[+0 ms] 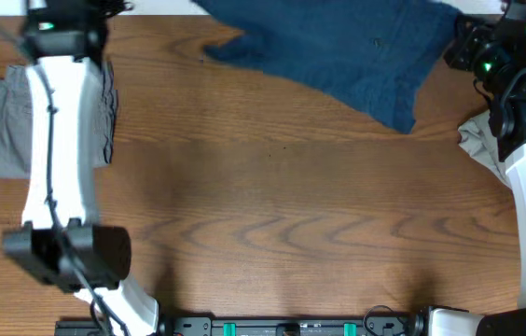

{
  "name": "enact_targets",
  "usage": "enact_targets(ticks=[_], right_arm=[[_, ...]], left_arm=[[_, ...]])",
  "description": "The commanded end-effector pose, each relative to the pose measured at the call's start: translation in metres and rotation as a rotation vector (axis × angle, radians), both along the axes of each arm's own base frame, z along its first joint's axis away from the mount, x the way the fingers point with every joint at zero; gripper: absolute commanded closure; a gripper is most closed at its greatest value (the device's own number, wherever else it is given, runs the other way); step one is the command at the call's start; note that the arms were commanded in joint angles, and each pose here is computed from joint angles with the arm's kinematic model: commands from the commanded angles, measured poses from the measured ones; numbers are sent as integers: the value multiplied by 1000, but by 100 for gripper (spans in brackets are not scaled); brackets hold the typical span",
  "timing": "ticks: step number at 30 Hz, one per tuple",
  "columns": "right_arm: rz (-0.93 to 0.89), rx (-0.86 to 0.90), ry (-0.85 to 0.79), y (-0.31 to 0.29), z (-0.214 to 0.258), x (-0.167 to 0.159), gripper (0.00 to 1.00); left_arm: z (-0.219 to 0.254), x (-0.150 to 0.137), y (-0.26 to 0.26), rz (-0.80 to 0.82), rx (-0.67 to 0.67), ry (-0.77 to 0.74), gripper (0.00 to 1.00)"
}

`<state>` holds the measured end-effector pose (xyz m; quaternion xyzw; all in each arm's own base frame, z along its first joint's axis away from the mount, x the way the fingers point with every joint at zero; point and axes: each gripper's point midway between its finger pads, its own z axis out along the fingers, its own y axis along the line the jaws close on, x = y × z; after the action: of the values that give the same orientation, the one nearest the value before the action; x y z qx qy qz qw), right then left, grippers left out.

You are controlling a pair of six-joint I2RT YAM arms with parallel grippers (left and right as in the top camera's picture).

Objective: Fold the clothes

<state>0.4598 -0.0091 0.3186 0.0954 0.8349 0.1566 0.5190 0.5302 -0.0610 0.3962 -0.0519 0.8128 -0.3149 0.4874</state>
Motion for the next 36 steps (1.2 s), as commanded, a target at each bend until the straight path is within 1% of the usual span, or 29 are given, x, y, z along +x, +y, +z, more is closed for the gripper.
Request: enact_targets(ticks=[1, 4, 6, 7, 8, 11, 14, 16, 18, 20, 21, 22, 23, 24, 26, 27, 28, 30, 31, 34, 35, 36], right_arm=[[38, -34, 127, 2, -26, -19, 99], [79, -55, 331, 6, -66, -52, 99], [99, -48, 459, 10, -87, -76, 99], [105, -40, 518, 12, -95, -88, 99], [116, -30, 576, 15, -103, -100, 99], [180, 2, 623, 30, -107, -113, 99], [369, 47, 579, 66, -98, -118, 99], [581, 77, 526, 102, -88, -131, 99], [861, 81, 457, 143, -76, -159, 99], [1030, 55, 446, 169, -75, -185, 96], [1064, 36, 453, 175, -77, -192, 93], [1093, -4, 466, 182, -81, -198, 82], [1099, -46, 470, 185, -85, -198, 80], [1085, -98, 483, 185, -90, -196, 81], [983, -194, 531, 177, -103, -185, 78], [890, -242, 563, 167, -109, -176, 77], [779, -290, 592, 153, -114, -165, 77], [575, -364, 632, 125, -120, -149, 71], [456, -401, 649, 106, -122, -141, 68], [191, -467, 674, 63, -120, -128, 55], [137, -477, 678, 52, -119, -126, 54], [109, -484, 681, 45, -119, -125, 54]], left_arm=[[-58, -28, -15, -67, -12, 266, 94], [-112, -78, -21, -133, 64, 529, 94], [-141, -107, -22, -155, 122, 678, 94], [-152, -118, -20, -157, 148, 733, 95], [-166, -129, -19, -156, 183, 791, 93], [-184, -136, -22, -160, 213, 840, 94], [-195, -135, -29, -177, 221, 843, 94], [-199, -134, -34, -187, 227, 838, 94], [-200, -134, -34, -183, 240, 835, 94], [-201, -133, -33, -177, 247, 833, 94], [-201, -133, -32, -177, 246, 834, 94], [-201, -133, -32, -176, 246, 834, 94], [-201, -133, -32, -177, 246, 836, 93], [-201, -134, -32, -177, 246, 838, 92], [-201, -136, -35, -184, 247, 846, 83], [-202, -138, -36, -187, 249, 853, 74], [-202, -141, -37, -193, 250, 862, 71], [-203, -146, -43, -208, 257, 878, 62], [-204, -149, -47, -215, 258, 889, 56], [-211, -159, -63, -258, 279, 909, 49], [-215, -162, -69, -270, 285, 918, 46], [-219, -167, -75, -280, 289, 935, 45]])
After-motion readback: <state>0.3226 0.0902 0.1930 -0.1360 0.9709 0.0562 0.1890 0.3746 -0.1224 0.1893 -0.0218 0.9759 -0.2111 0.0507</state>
